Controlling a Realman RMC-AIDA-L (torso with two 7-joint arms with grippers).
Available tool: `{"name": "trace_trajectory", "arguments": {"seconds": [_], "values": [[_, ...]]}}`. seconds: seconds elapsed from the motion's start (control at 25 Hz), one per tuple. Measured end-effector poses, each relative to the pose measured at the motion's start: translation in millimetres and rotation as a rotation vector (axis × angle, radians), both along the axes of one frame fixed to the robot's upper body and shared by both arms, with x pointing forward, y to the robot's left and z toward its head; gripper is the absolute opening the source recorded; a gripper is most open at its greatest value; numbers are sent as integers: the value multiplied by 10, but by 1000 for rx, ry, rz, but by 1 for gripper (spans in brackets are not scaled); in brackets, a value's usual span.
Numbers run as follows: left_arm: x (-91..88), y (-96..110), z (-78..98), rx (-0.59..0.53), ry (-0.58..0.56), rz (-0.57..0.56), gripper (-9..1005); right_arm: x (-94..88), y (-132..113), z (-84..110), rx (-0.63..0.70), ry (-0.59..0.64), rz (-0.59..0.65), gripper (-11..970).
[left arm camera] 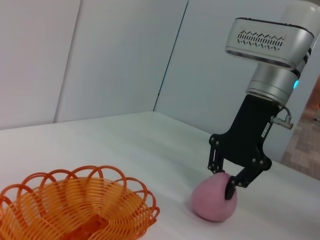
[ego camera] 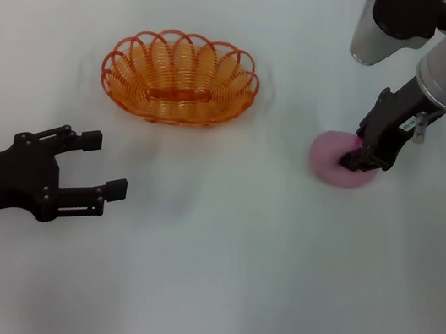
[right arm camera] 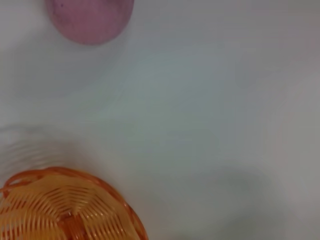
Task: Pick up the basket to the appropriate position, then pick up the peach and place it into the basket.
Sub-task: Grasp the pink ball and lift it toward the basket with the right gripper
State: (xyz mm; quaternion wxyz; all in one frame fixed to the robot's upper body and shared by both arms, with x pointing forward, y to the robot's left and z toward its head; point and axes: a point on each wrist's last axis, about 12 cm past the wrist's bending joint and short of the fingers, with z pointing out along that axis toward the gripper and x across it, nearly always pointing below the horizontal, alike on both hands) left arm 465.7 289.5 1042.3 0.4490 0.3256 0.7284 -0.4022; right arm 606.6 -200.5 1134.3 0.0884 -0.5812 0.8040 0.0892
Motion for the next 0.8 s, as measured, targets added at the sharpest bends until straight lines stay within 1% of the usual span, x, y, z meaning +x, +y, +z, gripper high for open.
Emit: {"name": "trace_trajectory", "arguments": {"seconds": [0.12,0.2,0.64,0.72,0.8], "values": [[0,0,0,0,0,0,900,2,7,25,0,-2,5,228],[1,1,-1,1,0,1,900,10,17,96,2,-15,13,228],[19,-17,-10,15,27,-12,899,24,141,759,15,-160,68,228],[16,-15,-7,15,26,-14,899,20,170,838,14,-176,79,229],[15,-14,-6,15,26,-15,896,16,189,865,10,-176,88,229]]}}
